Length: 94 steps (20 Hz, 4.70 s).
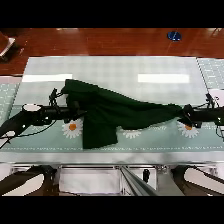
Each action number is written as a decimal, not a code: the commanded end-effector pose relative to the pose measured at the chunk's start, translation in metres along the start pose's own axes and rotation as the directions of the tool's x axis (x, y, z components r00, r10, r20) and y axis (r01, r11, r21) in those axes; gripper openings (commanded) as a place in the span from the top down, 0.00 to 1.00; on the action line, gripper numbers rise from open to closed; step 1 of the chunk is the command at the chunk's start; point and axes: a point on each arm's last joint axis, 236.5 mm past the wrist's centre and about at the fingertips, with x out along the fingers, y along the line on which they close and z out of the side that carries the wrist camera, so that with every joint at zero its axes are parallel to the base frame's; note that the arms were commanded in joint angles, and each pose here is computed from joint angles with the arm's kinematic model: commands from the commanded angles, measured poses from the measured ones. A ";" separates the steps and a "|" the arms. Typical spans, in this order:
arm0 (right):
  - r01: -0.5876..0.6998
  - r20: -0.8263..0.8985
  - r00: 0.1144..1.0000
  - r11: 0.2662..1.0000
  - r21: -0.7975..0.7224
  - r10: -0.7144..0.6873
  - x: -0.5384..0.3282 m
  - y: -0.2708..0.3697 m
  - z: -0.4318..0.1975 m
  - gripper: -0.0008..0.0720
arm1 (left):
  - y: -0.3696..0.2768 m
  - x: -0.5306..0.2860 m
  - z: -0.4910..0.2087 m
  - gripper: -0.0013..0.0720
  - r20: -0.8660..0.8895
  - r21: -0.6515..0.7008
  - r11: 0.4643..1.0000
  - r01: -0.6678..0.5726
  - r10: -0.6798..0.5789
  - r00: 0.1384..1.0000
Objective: Fold the shirts.
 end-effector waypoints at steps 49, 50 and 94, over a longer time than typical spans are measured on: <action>-0.028 0.332 0.890 0.766 -0.643 0.311 -0.158 0.237 0.027 0.95 | -0.150 -0.171 0.183 0.96 0.551 0.559 0.742 -0.371 0.003 0.835; -0.039 0.318 0.903 0.792 -0.610 0.289 -0.130 0.234 0.051 0.95 | -0.140 -0.151 0.202 0.96 0.546 0.525 0.772 -0.358 0.017 0.838; 0.186 -0.144 0.948 0.863 -0.470 -0.283 -0.017 0.107 0.085 0.43 | 0.025 -0.078 0.139 0.29 -0.302 0.312 0.891 -0.328 0.421 0.855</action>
